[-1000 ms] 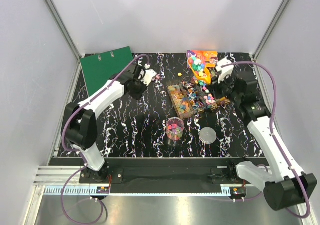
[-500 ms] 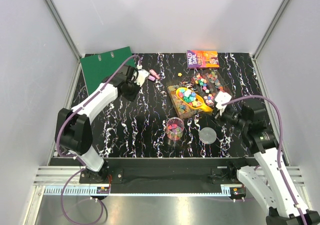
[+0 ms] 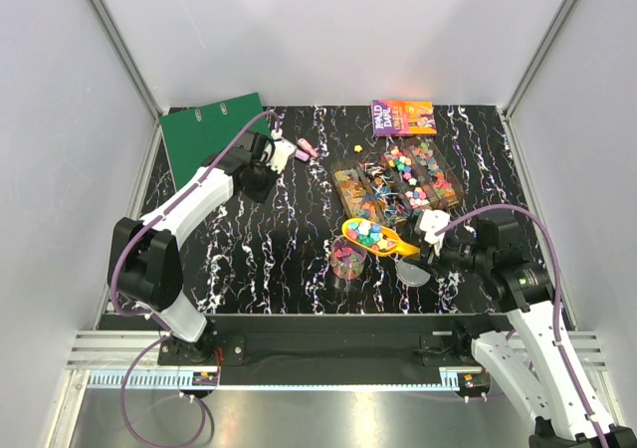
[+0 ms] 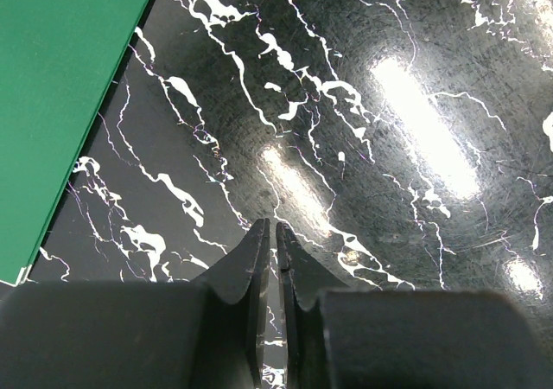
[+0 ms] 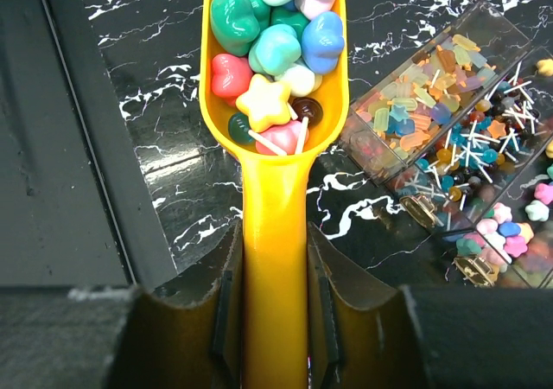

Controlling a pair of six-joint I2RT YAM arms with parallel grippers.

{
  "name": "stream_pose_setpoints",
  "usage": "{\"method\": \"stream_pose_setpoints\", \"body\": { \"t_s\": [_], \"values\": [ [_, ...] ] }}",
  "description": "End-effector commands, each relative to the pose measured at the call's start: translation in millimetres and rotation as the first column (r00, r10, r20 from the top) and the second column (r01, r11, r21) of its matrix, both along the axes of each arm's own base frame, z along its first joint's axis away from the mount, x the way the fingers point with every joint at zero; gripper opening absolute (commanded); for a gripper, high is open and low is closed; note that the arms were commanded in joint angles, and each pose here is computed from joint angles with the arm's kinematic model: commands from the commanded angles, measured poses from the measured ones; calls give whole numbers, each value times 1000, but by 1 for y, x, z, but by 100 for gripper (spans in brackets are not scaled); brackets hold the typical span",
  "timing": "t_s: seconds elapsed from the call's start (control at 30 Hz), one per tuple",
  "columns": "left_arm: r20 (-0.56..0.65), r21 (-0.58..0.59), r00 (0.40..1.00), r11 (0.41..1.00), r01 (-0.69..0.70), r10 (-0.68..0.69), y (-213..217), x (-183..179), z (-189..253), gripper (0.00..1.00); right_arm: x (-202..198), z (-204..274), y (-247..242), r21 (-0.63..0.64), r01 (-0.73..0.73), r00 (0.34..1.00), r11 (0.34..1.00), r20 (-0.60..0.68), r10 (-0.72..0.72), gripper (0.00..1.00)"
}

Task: Pack the candies
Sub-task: Place the fake candies in the packing bottle.

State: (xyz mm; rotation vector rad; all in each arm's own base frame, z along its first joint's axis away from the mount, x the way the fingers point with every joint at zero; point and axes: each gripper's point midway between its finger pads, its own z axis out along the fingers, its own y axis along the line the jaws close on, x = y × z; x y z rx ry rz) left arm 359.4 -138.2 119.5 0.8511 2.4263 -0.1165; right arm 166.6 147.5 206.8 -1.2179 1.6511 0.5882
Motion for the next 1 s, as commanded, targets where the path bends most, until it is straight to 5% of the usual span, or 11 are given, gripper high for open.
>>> {"method": "stream_pose_setpoints", "body": {
  "t_s": [0.0, 0.83, 0.97],
  "values": [
    [54, -1, 998, 1000, -13, 13, 2, 12, 13, 11, -6, 6, 5, 7, -58, 997, 998, 50, 57, 0],
    [51, -80, 998, 997, -20, 25, -8, 6, 21, 11, 2, -51, -15, -208, -96, 994, 973, -80, 80, 0],
    [53, -120, 998, 993, -21, 28, -15, 6, 29, 24, 9, -49, -17, -232, -96, 993, 968, -87, 78, 0]
  ]
}}
